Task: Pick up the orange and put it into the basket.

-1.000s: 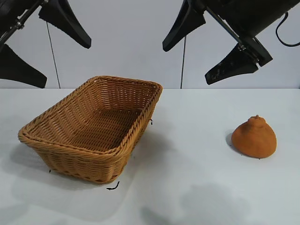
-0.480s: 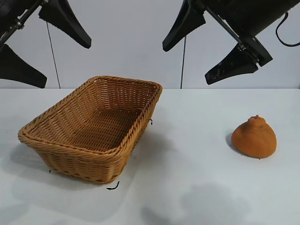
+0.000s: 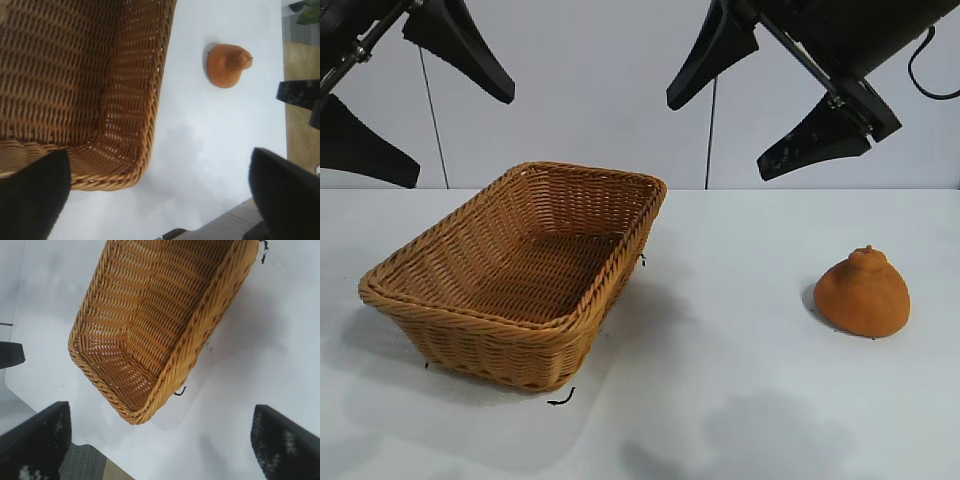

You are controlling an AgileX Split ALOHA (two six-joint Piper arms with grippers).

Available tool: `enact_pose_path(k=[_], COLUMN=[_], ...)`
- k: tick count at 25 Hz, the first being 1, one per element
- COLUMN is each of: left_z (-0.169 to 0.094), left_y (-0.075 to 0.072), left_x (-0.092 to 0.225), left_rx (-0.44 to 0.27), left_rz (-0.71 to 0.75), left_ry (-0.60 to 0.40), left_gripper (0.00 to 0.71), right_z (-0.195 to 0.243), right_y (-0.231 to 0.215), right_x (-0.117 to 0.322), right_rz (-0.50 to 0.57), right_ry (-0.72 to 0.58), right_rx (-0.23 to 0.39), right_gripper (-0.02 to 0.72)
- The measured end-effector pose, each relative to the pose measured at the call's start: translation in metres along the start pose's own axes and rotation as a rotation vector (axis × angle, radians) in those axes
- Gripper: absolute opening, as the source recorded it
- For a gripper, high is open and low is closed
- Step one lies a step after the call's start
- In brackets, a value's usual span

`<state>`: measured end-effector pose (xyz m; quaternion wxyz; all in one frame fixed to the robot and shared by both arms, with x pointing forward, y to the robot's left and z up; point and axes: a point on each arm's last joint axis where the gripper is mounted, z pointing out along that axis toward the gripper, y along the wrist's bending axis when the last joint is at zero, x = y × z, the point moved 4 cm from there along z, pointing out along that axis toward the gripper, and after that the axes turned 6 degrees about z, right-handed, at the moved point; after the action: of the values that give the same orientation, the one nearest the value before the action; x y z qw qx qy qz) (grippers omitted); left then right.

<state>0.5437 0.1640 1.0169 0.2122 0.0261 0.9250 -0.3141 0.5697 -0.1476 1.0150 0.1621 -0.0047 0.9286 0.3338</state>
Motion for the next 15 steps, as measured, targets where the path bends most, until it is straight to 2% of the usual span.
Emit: enact_pose_path(k=[7, 15], left_z=[-0.001, -0.020], left_y=[0.001, -0.002], left_x=[0.000, 0.016], left_rx=[-0.009, -0.032], left_rz=[-0.002, -0.079], left_ry=[0.003, 0.002], left_gripper=[0.692, 0.692], right_z=[0.000, 0.000], right_y=[0.000, 0.000], right_x=[0.000, 0.000], right_rz=[0.000, 0.001], right_ry=[0.000, 0.000], right_rx=[0.000, 0.000], right_gripper=[0.696, 0.696])
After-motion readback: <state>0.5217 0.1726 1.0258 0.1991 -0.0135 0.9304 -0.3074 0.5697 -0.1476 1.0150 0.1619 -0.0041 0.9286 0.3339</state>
